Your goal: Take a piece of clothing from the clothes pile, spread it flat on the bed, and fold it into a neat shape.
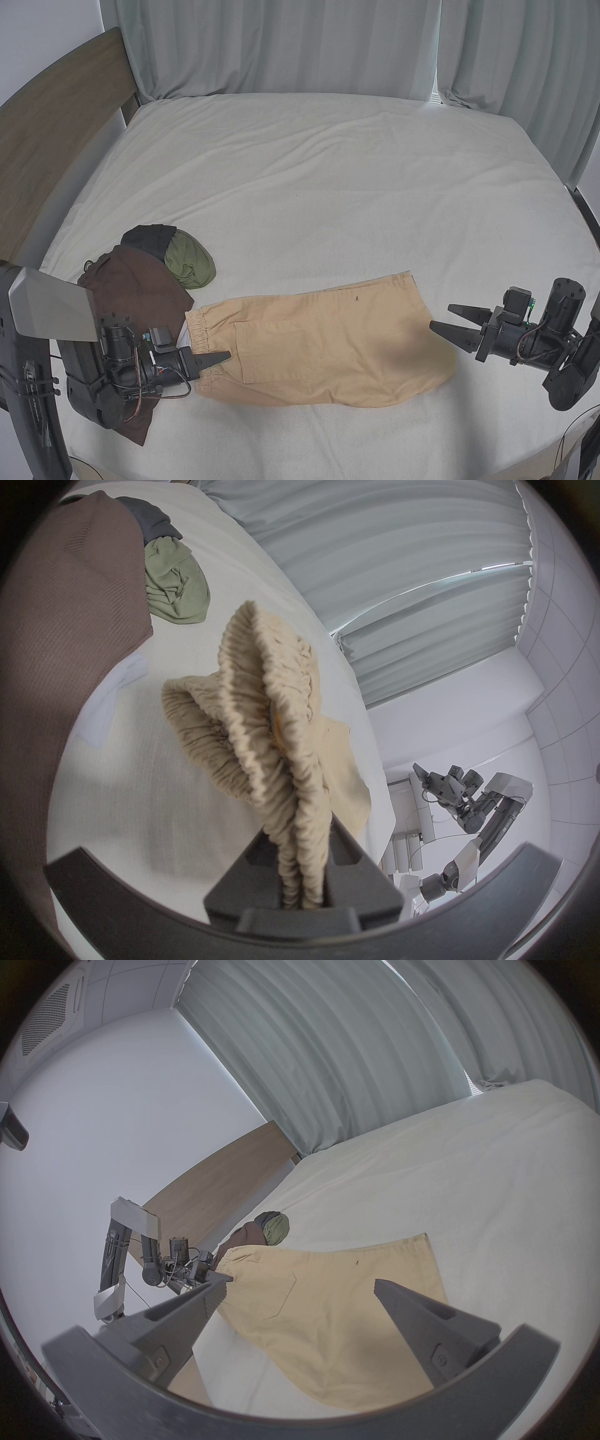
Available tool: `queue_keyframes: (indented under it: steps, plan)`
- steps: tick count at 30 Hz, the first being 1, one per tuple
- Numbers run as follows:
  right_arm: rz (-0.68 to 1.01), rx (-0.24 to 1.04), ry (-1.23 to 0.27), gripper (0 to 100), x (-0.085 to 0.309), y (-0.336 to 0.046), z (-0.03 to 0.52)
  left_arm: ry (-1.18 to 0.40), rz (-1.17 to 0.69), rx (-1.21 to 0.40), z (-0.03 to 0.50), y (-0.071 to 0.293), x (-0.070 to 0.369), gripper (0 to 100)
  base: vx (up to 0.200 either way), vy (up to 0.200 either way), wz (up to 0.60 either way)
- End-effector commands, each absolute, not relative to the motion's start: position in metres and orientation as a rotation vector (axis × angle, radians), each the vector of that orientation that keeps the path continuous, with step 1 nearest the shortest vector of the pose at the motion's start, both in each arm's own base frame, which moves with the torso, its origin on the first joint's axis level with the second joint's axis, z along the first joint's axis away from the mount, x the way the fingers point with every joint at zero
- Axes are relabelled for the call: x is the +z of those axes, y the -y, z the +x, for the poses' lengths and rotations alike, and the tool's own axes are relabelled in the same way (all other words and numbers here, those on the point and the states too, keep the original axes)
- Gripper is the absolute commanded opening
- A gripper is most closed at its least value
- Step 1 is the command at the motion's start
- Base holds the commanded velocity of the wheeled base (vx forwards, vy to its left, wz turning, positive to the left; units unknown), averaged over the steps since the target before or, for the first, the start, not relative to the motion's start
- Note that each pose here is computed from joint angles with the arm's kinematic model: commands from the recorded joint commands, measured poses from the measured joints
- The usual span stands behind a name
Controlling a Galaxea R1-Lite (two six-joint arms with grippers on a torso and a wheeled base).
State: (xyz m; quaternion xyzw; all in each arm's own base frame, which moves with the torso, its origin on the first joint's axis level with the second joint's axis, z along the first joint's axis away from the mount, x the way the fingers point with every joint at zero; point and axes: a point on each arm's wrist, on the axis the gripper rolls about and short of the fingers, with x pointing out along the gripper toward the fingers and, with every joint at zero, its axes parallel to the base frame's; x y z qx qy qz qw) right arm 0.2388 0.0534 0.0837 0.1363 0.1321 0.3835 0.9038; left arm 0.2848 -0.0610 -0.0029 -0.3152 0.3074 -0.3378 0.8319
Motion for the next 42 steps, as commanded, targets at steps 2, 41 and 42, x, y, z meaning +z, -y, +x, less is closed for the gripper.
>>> queue_keyframes:
  steps: [2, 41, 42]
  plan:
    - [0.268, 0.809, -0.267, 100, 0.085, -0.057, 0.237, -0.629, -0.676, -0.726, 0.278, 0.052, 0.01, 0, 0.0, 0.0, 0.0]
    - [0.26, 0.831, -0.281, 100, 0.082, -0.062, 0.234, -0.615, -0.671, -0.715, 0.246, 0.009, 0.021, 0, 0.0, 0.0, 0.0]
    - [0.26, 0.831, -0.281, 100, 0.082, -0.062, 0.234, -0.615, -0.671, -0.715, 0.246, 0.009, 0.021, 0, 0.0, 0.0, 0.0]
